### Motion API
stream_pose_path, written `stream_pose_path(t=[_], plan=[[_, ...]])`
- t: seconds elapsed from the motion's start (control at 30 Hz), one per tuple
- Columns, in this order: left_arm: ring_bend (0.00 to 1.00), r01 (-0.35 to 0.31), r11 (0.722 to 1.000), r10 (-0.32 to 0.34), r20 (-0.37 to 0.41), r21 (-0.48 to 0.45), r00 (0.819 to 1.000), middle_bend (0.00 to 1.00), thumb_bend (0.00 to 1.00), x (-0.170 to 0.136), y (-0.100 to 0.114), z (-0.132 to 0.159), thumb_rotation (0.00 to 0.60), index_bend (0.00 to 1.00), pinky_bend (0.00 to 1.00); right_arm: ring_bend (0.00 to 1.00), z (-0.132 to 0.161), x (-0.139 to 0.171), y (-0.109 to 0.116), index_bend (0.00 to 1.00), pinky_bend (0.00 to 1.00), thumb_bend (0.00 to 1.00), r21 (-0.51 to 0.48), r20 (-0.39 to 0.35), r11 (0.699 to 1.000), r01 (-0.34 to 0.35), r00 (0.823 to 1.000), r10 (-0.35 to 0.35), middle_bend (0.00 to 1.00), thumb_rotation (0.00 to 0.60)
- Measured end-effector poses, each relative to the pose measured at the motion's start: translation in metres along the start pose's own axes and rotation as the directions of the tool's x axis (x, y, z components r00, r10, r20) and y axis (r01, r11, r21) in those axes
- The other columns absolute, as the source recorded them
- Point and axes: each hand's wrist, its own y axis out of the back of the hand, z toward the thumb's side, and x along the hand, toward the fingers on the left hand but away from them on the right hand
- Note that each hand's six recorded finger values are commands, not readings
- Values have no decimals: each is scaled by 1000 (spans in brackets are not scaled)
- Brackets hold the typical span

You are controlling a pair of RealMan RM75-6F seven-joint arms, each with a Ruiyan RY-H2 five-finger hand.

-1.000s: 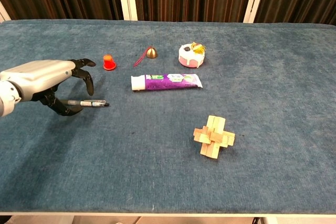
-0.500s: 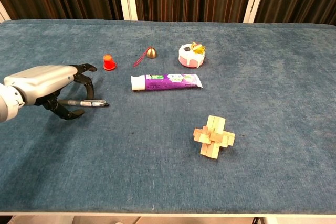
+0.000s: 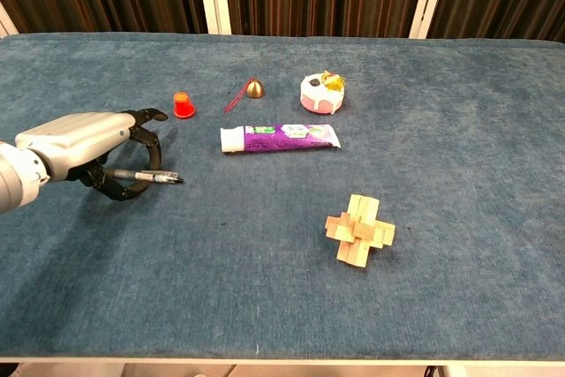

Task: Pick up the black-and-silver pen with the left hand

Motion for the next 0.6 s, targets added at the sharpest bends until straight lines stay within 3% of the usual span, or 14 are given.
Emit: stream_pose_path(t=[0.6], plan=[[0,-44,999,44,16,0,999,45,412,-5,12,1,600,529,103,35,0,0,0,204,52,360,2,-1,1000,-1,1000,1,119,600]])
